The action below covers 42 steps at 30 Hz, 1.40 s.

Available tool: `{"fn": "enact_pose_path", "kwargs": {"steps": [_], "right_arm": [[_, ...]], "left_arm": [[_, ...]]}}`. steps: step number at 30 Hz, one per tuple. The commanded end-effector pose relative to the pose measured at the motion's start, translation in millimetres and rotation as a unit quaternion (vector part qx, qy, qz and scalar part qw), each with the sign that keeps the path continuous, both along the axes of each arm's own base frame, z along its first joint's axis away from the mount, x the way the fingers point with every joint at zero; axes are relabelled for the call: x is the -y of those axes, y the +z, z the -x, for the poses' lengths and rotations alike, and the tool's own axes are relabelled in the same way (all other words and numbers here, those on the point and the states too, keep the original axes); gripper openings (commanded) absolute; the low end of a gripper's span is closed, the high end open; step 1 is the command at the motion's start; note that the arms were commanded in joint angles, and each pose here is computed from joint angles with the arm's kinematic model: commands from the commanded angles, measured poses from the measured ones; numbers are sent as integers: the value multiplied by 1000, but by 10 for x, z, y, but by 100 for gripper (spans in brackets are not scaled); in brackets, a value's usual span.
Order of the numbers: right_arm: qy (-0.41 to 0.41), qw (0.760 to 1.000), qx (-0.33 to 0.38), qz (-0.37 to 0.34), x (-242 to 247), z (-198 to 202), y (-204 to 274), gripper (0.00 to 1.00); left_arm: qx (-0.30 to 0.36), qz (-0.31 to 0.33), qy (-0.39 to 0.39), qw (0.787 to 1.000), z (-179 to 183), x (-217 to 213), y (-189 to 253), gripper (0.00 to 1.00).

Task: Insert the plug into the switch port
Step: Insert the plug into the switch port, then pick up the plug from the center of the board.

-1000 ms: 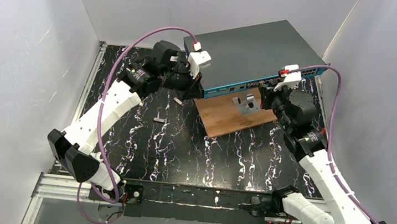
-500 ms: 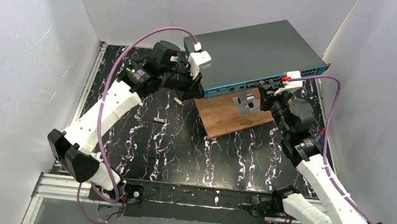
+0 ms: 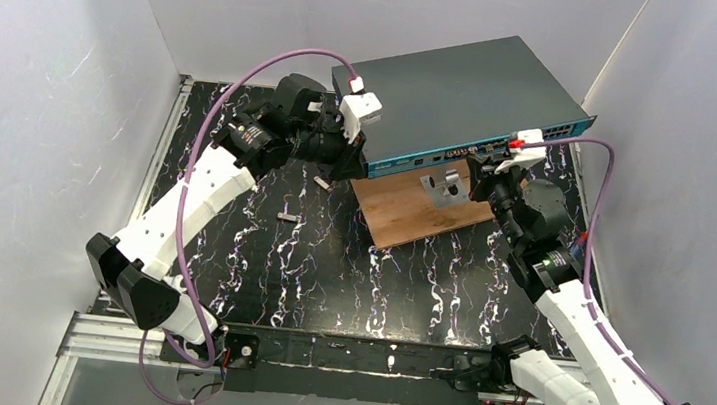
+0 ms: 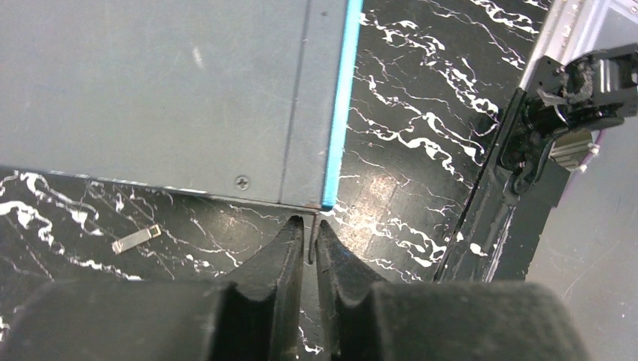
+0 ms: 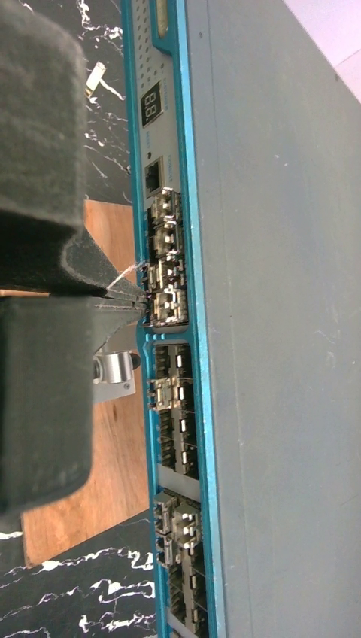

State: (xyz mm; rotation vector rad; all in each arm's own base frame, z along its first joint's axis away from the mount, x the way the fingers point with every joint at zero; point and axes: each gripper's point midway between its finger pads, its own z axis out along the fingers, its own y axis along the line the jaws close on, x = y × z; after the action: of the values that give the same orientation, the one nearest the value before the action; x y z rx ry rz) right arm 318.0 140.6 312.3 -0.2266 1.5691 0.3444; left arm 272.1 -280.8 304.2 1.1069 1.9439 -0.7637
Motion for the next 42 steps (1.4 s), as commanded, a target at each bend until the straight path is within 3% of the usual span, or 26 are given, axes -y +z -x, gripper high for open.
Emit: {"fn": "enact_pose_path", "kwargs": {"steps": [1, 8, 13, 18, 25, 31, 34, 37, 42], "right_arm": [[-14, 1000, -6, 14, 103, 54, -11, 6], [-22, 999, -24, 37, 261, 293, 8, 19], [-32, 998, -28, 43, 374, 444, 55, 34], [-37, 997, -31, 53, 445, 536, 90, 50], [-55, 995, -33, 75, 576, 618, 54, 62], [-75, 994, -28, 80, 687, 678, 25, 78], [-81, 993, -24, 79, 729, 719, 45, 86], [-87, 993, -19, 79, 770, 752, 69, 91], [-98, 992, -7, 77, 844, 816, 93, 92]], "left_arm": [[18, 0, 29, 999, -48, -70, 161, 17], [59, 6, 73, 996, -105, -215, 415, 56], [79, 11, 122, 989, -83, -404, 575, 68], [71, 4, 208, 976, -57, -699, 466, 77], [13, -39, 369, 929, 30, -1282, -157, 97], [-58, -80, 484, 870, 116, -1665, -857, 98], [-82, -92, 512, 850, 103, -1763, -1155, 98], [-109, -96, 517, 844, 60, -1785, -1383, 98], [-135, -108, 495, 852, -107, -1783, -1592, 98]]}}
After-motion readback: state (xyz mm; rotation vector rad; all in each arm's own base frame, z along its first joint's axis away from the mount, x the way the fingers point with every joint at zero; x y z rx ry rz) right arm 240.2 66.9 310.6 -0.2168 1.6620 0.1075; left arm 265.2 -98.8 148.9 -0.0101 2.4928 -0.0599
